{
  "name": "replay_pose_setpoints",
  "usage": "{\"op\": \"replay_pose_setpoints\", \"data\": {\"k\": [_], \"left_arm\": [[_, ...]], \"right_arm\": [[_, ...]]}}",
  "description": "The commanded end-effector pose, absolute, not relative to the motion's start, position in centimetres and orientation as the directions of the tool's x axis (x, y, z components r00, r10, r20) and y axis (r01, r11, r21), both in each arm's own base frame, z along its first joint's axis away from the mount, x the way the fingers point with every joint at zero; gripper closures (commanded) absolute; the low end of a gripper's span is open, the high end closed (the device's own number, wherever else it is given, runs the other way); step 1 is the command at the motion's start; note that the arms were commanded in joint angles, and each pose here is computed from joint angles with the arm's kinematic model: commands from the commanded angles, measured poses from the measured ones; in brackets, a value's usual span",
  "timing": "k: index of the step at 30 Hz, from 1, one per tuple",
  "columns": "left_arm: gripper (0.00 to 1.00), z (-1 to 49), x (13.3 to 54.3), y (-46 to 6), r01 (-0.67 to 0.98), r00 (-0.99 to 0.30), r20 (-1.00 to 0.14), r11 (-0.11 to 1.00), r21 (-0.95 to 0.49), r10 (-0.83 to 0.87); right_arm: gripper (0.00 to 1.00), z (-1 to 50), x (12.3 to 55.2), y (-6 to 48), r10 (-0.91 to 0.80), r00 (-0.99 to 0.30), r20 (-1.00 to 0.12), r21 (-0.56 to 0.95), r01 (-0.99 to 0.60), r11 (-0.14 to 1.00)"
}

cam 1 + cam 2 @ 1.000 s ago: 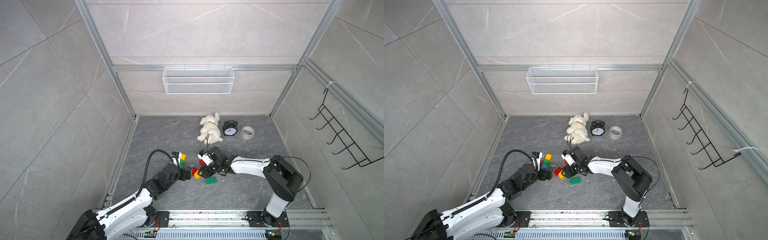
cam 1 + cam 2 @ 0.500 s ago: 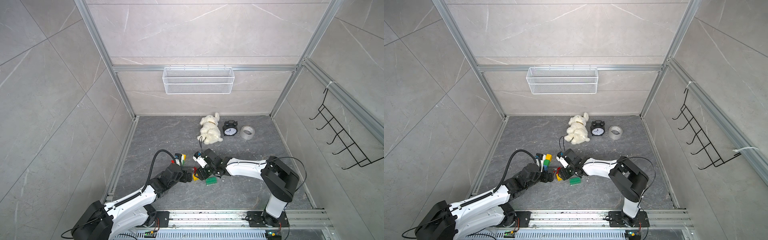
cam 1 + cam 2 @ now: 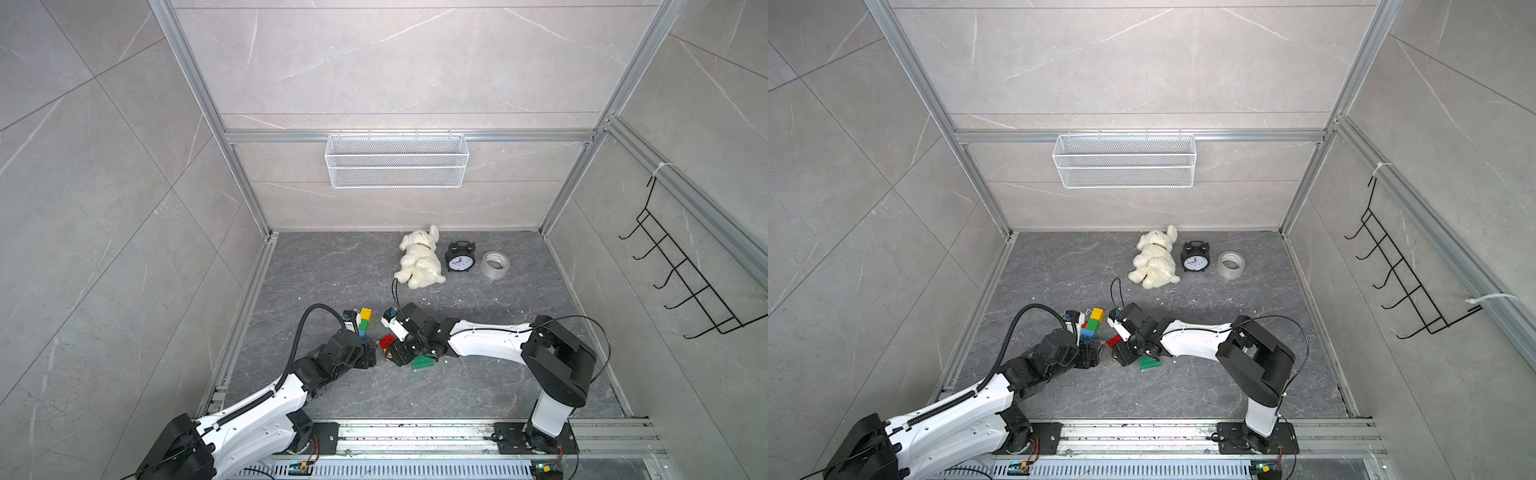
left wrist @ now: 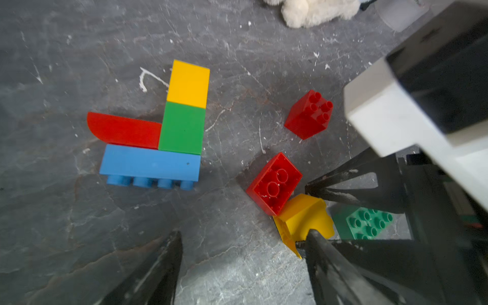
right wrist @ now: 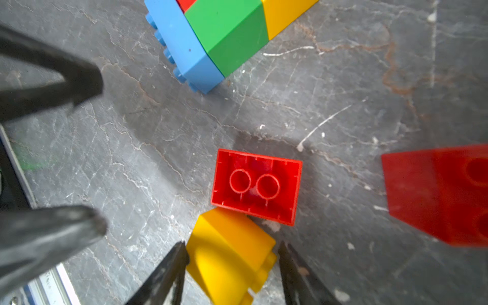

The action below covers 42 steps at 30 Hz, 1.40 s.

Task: Assemble the letter r with lego
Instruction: Pick up the lego brick from the center of the board.

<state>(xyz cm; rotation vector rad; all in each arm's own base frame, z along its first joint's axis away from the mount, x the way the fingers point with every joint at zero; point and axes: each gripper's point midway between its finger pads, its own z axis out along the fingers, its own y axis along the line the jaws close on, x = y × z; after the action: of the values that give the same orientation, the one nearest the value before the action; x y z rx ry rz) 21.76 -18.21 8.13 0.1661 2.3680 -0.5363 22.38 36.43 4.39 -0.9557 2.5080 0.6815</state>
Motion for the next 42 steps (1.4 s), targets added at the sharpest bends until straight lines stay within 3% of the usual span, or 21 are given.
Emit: {"op": "replay_pose_setpoints", "data": {"k": [1, 4, 10, 12, 15, 16, 27, 42], "left_arm": [[0.32, 8.6, 21.4, -20.4, 0.303, -0.797, -0.604, 0.871, -0.385, 0.010], [0.42, 8.0, 21.1, -21.5, 0.314, -0.825, -0.564, 0.853, -0.417, 0.028], [0.50, 8.3, 20.4, -22.0, 0.294, -0.848, -0.530, 0.823, -0.486, -0.009], [0.60, 8.5, 20.0, -22.5, 0.291, -0.857, -0.514, 0.802, -0.522, -0.024], [0.88, 8.5, 19.7, -22.8, 0.280, -0.869, -0.494, 0.787, -0.550, -0.036], [0.90, 8.4, 19.7, -22.9, 0.273, -0.873, -0.486, 0.787, -0.553, -0.039], [1.00, 7.6, 19.7, -25.3, 0.248, -0.924, -0.381, 0.764, -0.596, 0.003], [1.00, 4.8, 18.3, -23.2, 0.190, -0.950, -0.311, 0.828, -0.528, 0.019]], "right_arm": [[0.40, 6.5, 22.1, 35.9, -0.467, -0.714, -0.521, 0.336, -0.675, 0.657], [0.40, 7.2, 22.1, 35.9, -0.449, -0.719, -0.530, 0.362, -0.671, 0.647], [0.39, 7.3, 22.8, 34.7, -0.363, -0.771, -0.523, 0.451, -0.612, 0.649], [0.39, 7.2, 23.3, 34.3, -0.342, -0.782, -0.521, 0.468, -0.596, 0.652], [0.40, 6.7, 23.6, 34.3, -0.335, -0.793, -0.508, 0.483, -0.585, 0.652], [0.41, 6.6, 23.7, 34.4, -0.334, -0.797, -0.504, 0.488, -0.581, 0.651], [0.50, 4.5, 24.8, 33.5, -0.325, -0.817, -0.476, 0.447, -0.543, 0.711], [0.51, 4.2, 24.3, 33.9, -0.356, -0.814, -0.459, 0.462, -0.560, 0.688]]}}
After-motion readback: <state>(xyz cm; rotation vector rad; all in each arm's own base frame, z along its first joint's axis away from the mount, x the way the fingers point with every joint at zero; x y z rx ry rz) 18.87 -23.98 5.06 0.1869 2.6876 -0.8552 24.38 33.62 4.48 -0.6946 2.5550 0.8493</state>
